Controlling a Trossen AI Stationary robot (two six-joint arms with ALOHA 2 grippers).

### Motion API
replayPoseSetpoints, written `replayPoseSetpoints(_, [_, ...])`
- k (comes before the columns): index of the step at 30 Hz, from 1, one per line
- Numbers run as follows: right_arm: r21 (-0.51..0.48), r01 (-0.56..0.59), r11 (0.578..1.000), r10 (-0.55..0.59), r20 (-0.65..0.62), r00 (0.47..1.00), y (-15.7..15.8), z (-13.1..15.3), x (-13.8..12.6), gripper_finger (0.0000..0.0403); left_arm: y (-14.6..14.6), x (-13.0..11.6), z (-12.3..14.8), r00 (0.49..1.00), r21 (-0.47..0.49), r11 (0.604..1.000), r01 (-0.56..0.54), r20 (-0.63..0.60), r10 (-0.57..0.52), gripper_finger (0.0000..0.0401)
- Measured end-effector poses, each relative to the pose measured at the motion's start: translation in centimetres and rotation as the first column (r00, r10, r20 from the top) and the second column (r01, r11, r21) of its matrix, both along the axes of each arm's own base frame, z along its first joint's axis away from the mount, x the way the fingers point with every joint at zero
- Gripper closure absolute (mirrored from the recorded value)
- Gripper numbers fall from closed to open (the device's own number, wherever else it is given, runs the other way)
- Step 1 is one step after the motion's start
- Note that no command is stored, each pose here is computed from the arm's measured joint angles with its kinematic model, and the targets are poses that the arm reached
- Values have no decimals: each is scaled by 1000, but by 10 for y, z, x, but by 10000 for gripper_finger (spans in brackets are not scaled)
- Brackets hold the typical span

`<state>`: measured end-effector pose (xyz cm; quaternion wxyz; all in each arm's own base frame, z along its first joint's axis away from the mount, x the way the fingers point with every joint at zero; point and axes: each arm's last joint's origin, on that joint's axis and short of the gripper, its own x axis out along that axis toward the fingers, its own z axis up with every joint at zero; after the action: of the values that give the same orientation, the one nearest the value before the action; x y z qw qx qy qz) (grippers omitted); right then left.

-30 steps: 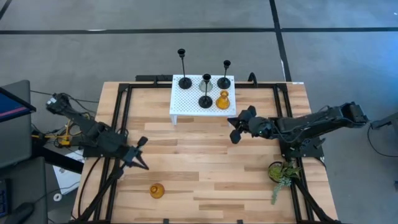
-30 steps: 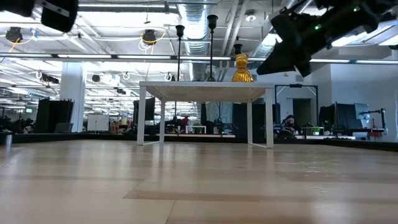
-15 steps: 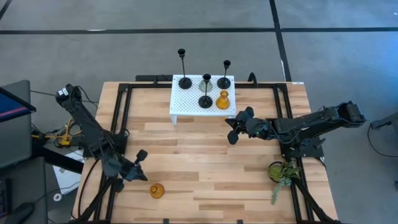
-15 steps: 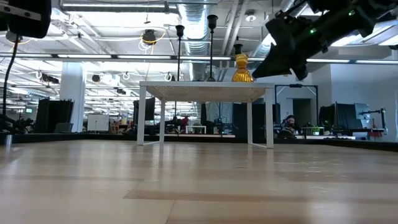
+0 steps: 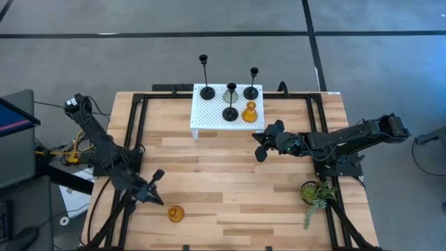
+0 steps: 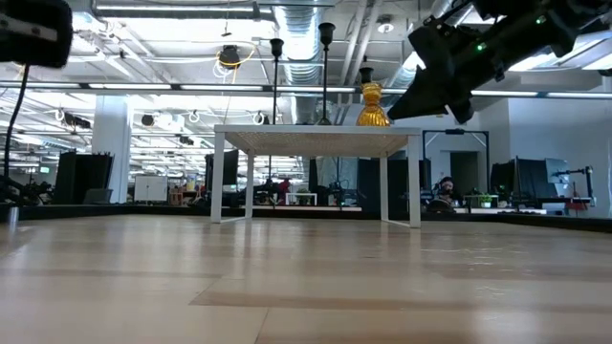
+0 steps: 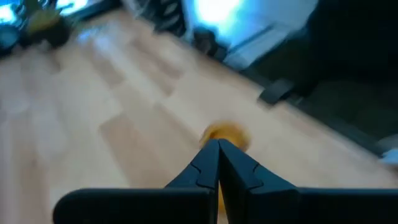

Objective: Pick & Place candle stick holders
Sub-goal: Put the yellow glass candle holder on the shelf

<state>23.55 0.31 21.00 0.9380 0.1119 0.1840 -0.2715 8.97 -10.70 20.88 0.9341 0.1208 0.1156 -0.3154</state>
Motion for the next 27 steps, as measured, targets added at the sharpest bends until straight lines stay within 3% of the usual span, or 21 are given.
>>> replayPoseSetpoints(3, [18,-2,1000,2,6,1000,0,0,0,402,0,-3,6,995,-58,994,95,16,-94,395])
replayPoseSetpoints(6, [20,-1,1000,1,7,1000,0,0,0,402,-1,-4,3,991,-48,990,132,-15,-133,396])
replayPoseSetpoints(14, [20,-1,1000,1,8,1000,0,0,0,402,3,-3,-39,993,-6,998,63,-96,-63,394])
replayPoseSetpoints(27, [20,-1,1000,1,7,1000,0,0,0,402,9,-4,-60,994,34,998,48,-100,-44,394])
